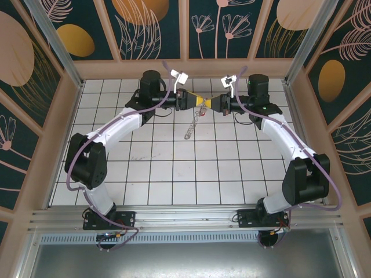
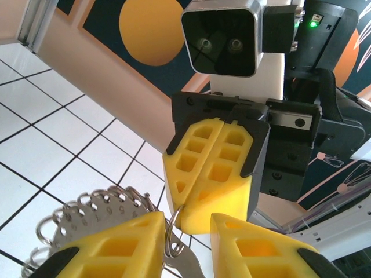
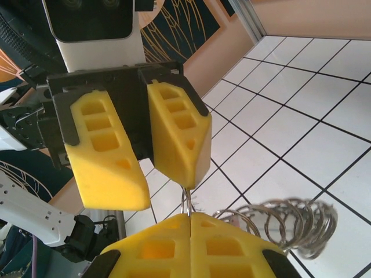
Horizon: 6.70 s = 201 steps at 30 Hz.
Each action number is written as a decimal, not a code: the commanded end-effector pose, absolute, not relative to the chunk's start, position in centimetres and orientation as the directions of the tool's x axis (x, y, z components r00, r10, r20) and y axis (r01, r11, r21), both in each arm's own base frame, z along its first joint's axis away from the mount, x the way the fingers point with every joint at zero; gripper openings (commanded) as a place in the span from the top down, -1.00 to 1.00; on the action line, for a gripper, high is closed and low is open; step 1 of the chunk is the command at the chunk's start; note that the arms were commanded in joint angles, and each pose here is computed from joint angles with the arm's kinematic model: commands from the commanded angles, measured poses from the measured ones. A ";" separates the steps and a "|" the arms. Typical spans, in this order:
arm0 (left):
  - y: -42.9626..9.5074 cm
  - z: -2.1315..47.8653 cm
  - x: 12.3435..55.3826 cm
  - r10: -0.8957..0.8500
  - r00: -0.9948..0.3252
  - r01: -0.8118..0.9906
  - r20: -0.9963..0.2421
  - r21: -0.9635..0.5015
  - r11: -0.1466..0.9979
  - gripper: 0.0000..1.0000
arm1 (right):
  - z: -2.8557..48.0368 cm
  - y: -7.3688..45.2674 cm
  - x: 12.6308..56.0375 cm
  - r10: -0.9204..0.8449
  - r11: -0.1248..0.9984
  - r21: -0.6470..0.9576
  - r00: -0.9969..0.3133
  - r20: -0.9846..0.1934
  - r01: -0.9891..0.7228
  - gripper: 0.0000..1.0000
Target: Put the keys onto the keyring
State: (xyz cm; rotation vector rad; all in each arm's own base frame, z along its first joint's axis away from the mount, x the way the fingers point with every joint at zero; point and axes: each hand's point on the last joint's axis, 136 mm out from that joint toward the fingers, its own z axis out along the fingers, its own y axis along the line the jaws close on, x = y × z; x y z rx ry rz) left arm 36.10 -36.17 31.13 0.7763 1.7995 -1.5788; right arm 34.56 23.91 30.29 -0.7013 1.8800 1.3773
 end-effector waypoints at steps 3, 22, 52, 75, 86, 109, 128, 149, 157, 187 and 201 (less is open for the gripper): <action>-37.0 30.4 35.2 0.054 -0.641 0.768 -0.766 -0.637 0.068 0.42 | 32.6 24.3 34.7 -0.014 0.269 0.526 -0.550 -0.835 -0.806 1.00; -37.4 31.1 35.6 0.007 -0.636 0.770 -0.772 -0.635 0.058 1.00 | 32.4 24.5 34.4 -0.025 0.266 0.525 -0.550 -0.835 -0.809 1.00; -36.8 38.1 33.2 -0.104 -0.568 0.823 -0.816 -0.564 -0.068 1.00 | 32.8 23.7 31.7 0.165 0.371 0.485 -0.458 -0.874 -0.792 0.07; -36.7 38.7 33.2 -0.154 -0.571 0.821 -0.807 -0.567 -0.071 1.00 | 32.5 27.1 30.9 0.111 0.295 0.496 -0.486 -0.867 -0.817 1.00; -36.6 38.4 33.3 -0.159 -0.536 0.843 -0.829 -0.536 -0.049 1.00 | 32.6 24.7 30.3 0.130 0.391 0.482 -0.472 -0.872 -0.784 0.44; -35.2 40.5 33.5 -0.307 -0.558 0.819 -0.771 -0.571 -0.055 1.00 | 41.0 21.2 32.4 0.572 0.231 0.707 -0.494 -0.655 -0.669 0.24; -35.4 40.4 33.6 -0.305 -0.570 0.811 -0.763 -0.581 -0.061 1.00 | 41.2 23.7 32.6 0.545 0.192 0.698 -0.517 -0.661 -0.690 0.42; -35.5 40.1 33.7 -0.291 -0.578 0.806 -0.762 -0.588 -0.061 1.00 | 40.8 24.6 32.2 0.510 0.213 0.680 -0.514 -0.690 -0.702 0.42; -36.2 39.5 33.4 -0.187 -0.556 0.826 -0.810 -0.563 -0.022 1.00 | 38.9 19.5 31.4 0.519 0.391 0.636 -0.411 -0.749 -0.666 0.35; -37.5 39.1 33.2 -0.046 -0.563 0.826 -0.825 -0.560 -0.062 1.00 | 33.7 24.1 30.0 0.246 0.430 0.398 -0.319 -0.915 -0.811 0.11; -37.7 38.8 33.2 -0.045 -0.570 0.821 -0.820 -0.567 -0.073 1.00 | 34.3 24.4 30.7 0.246 0.437 0.382 -0.300 -0.922 -0.814 0.59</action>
